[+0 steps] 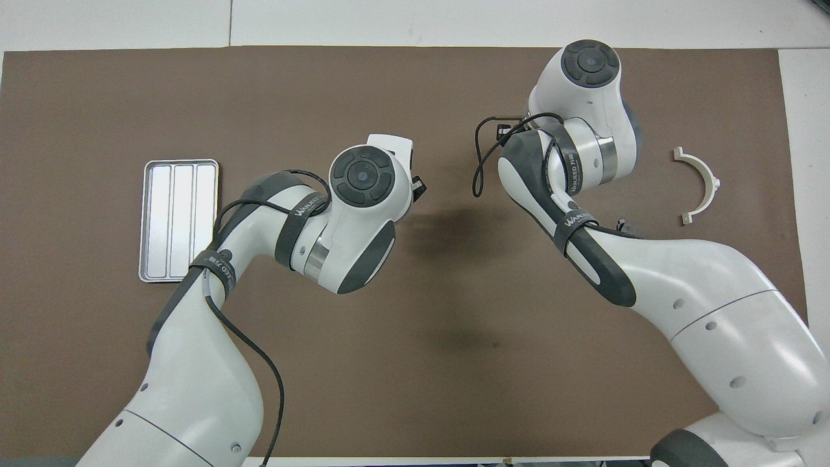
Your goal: Place bearing gear from tray to pile
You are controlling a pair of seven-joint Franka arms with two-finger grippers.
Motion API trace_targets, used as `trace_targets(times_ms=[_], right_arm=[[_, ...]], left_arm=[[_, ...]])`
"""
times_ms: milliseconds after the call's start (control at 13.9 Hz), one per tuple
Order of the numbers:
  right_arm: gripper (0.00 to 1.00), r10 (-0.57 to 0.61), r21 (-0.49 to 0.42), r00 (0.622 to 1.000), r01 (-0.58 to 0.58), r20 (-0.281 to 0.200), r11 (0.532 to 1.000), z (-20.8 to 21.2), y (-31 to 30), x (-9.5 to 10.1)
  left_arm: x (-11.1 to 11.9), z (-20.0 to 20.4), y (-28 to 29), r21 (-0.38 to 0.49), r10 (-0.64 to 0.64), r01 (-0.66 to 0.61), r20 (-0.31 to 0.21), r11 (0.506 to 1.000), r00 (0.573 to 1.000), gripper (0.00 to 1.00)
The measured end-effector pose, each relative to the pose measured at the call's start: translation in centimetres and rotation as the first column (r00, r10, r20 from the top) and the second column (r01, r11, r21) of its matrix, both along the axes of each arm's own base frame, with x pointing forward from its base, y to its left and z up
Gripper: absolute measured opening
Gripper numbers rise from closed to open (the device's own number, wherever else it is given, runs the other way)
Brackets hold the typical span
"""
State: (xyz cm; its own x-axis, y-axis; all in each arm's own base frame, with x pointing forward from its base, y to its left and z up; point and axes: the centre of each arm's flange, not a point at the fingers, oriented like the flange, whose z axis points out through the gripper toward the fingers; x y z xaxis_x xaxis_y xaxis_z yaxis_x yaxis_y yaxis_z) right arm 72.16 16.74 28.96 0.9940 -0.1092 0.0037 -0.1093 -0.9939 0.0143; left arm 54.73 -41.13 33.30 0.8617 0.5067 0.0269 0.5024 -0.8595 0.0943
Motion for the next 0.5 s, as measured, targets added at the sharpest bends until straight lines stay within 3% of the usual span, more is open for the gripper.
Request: trace_targets(times_ms=[504], right_arm=[[0.36,0.052,-0.043,0.998,-0.053,-0.026,0.998,0.6,-5.7,1.0]], left_arm=[[0.3,-2.7,0.9,0.025,0.013,-0.013,-0.018,1.000,1.000,0.24]])
